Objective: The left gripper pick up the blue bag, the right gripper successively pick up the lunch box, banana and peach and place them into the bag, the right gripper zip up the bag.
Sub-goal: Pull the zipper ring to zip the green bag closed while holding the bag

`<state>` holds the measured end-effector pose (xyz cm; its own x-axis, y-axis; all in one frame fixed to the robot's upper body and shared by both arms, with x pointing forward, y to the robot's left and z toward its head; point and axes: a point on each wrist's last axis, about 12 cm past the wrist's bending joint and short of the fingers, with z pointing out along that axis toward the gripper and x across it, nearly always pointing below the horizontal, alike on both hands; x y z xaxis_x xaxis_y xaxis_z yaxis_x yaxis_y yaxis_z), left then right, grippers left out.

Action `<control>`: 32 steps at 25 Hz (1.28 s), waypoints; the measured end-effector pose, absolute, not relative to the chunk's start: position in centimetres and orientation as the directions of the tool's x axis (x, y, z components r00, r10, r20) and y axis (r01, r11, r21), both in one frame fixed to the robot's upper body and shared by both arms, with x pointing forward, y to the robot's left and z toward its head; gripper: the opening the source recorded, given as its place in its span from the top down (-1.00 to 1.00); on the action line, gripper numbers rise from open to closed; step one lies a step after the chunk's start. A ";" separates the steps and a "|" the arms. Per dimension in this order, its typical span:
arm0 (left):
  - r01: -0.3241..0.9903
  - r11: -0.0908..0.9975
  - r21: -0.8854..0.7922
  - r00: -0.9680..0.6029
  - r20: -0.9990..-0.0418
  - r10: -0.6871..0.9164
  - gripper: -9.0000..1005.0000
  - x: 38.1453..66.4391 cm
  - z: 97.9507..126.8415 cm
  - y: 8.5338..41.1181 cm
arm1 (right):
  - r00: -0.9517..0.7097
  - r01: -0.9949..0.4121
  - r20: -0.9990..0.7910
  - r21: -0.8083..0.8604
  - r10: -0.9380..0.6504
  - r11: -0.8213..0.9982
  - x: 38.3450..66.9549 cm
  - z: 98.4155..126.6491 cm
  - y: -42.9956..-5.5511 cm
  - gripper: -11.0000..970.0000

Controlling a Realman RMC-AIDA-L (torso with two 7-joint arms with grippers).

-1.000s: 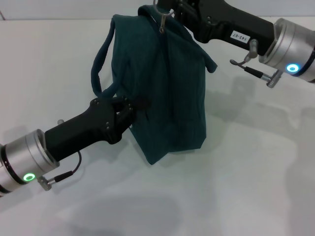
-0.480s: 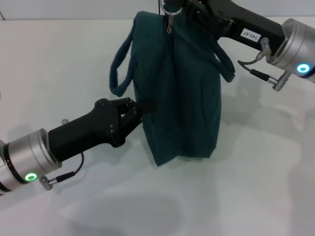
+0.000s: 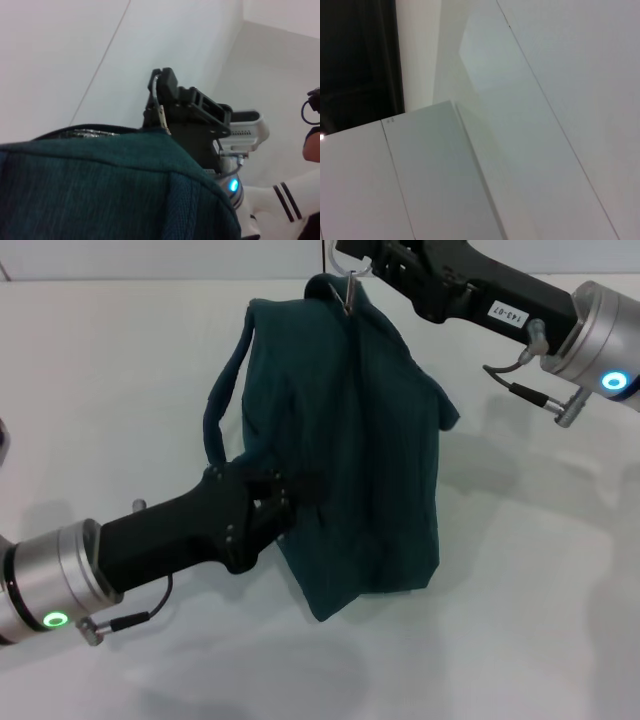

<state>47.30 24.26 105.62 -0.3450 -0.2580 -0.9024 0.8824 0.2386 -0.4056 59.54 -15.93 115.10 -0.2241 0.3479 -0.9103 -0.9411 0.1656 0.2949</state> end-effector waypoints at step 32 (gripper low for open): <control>0.931 0.072 -0.357 -0.340 -0.922 -0.184 0.89 46.4 106.6 23.9 | -0.223 -0.928 -0.941 0.285 0.253 0.241 60.6 114.3 -15.5 0.82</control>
